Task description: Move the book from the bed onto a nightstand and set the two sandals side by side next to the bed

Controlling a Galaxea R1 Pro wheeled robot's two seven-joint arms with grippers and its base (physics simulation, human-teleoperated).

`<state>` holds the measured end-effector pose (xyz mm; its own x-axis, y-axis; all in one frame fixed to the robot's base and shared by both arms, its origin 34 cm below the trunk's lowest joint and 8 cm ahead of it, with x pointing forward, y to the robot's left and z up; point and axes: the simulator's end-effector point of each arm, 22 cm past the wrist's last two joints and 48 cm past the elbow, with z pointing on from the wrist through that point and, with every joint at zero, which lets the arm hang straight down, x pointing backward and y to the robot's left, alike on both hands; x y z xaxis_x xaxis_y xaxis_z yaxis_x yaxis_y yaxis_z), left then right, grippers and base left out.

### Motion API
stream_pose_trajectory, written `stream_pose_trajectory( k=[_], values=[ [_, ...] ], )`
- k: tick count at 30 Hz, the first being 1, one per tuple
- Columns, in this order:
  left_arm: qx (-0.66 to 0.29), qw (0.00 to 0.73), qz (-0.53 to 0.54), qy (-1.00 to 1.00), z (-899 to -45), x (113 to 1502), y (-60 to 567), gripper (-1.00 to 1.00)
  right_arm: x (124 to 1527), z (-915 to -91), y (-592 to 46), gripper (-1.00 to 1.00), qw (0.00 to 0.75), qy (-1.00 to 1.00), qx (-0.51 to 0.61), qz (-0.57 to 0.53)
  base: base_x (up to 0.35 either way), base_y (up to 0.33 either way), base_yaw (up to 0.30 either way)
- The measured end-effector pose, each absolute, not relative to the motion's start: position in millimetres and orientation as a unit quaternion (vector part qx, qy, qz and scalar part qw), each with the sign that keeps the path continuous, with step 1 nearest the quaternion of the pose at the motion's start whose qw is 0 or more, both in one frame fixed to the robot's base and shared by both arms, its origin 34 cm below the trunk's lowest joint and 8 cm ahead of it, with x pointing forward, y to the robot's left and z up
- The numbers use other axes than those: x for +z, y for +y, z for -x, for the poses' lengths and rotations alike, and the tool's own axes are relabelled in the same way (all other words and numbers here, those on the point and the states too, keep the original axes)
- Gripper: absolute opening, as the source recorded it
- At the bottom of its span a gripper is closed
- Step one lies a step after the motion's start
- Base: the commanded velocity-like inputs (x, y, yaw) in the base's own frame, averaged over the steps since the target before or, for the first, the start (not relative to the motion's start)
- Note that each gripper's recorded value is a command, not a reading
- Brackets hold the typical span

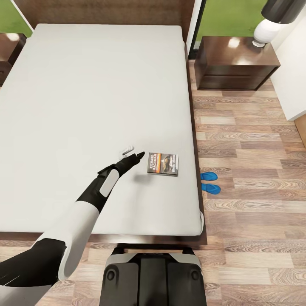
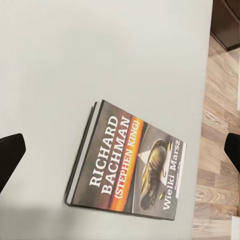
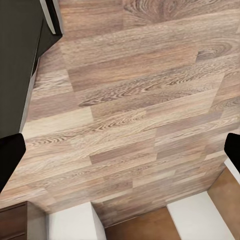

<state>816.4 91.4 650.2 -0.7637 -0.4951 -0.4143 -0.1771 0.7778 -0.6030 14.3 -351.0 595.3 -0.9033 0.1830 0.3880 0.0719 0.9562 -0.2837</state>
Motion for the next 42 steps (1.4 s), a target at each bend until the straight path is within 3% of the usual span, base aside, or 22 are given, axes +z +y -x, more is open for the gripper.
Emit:
stream_pose_trajectory(
  k=[42],
  values=[
    [-0.278,0.292,0.180,0.897,-812.7,649.7,78.8,1.00,595.3,-14.4,-351.0,1.00,0.210,-0.967,0.132,0.066,0.000,0.000,0.000]
  ],
)
